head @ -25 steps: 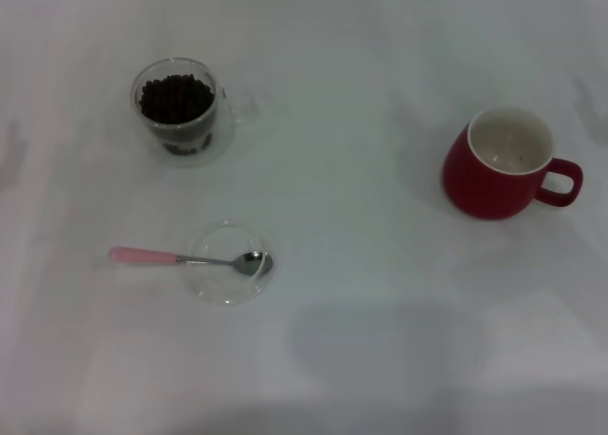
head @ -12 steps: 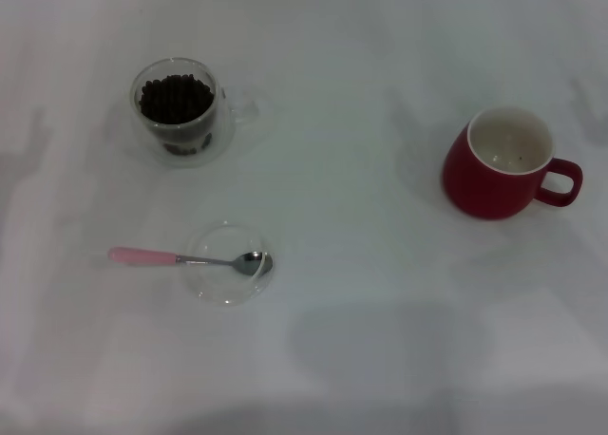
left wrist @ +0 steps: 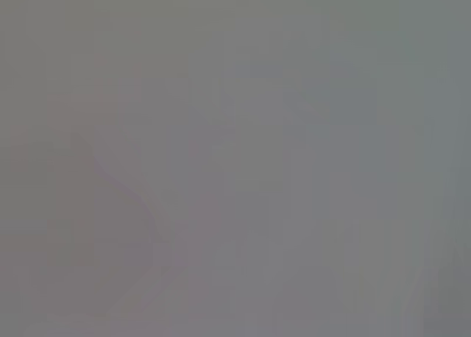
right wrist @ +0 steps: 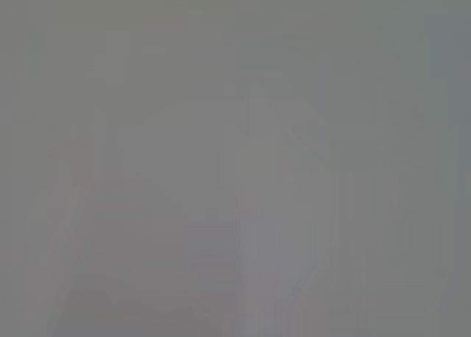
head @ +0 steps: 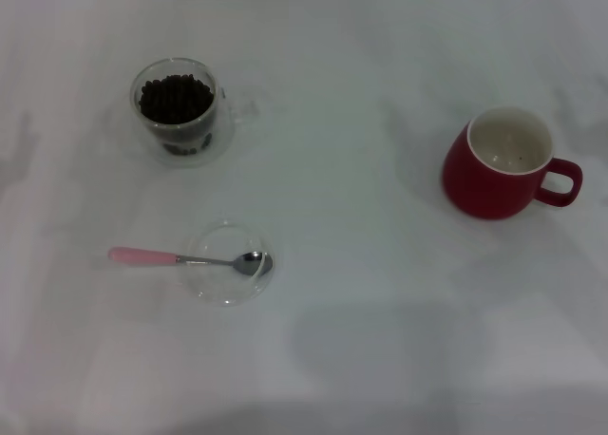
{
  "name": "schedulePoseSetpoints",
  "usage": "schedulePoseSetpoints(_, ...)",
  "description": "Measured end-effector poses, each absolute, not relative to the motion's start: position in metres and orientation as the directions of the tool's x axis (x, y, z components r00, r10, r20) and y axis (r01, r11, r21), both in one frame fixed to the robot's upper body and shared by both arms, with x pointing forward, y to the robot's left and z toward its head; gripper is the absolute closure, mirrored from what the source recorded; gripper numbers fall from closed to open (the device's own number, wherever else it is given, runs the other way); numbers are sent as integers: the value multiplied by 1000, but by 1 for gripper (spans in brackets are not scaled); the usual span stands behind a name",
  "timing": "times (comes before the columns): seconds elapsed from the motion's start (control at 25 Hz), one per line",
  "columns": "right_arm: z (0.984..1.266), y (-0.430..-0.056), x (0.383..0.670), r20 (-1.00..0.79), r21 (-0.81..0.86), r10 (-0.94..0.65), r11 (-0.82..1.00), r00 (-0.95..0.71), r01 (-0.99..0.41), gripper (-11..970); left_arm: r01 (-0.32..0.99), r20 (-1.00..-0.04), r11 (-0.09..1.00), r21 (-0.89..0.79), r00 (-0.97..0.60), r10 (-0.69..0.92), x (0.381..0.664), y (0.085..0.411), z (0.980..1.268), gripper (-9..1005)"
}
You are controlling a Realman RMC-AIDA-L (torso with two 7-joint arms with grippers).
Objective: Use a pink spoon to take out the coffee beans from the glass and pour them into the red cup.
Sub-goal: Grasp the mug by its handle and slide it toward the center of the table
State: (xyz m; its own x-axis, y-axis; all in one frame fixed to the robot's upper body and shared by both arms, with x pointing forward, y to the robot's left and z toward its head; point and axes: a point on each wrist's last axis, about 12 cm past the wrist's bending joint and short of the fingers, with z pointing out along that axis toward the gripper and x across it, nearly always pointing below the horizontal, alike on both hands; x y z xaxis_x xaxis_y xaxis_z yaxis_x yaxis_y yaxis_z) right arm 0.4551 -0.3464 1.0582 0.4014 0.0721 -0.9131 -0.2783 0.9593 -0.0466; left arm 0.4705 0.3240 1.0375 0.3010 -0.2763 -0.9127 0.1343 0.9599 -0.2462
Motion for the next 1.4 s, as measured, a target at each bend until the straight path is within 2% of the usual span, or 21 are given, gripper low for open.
schedulePoseSetpoints(0.24, 1048, -342, 441, -936, -36, 82, 945, 343, -325, 320, 51, -932, 987, -154, 324, -163, 464, 335, 1037, 135)
schedulePoseSetpoints(0.56, 1028, -347, 422, -977, -5, 66, 943, 201, -334, 319, -33, -928, 991, -127, 356, -106, 465, 344, 1040, 134)
schedulePoseSetpoints(1.08, 1005, -350, 379, -999, 6, 21, 926, 34, -378, 315, -39, -926, 991, -130, 363, -107, 470, 343, 1042, 134)
schedulePoseSetpoints(1.4, 990, -347, 383, -997, -8, -33, 936, -65, -353, 313, -39, -928, 991, -131, 356, -109, 472, 342, 1041, 135)
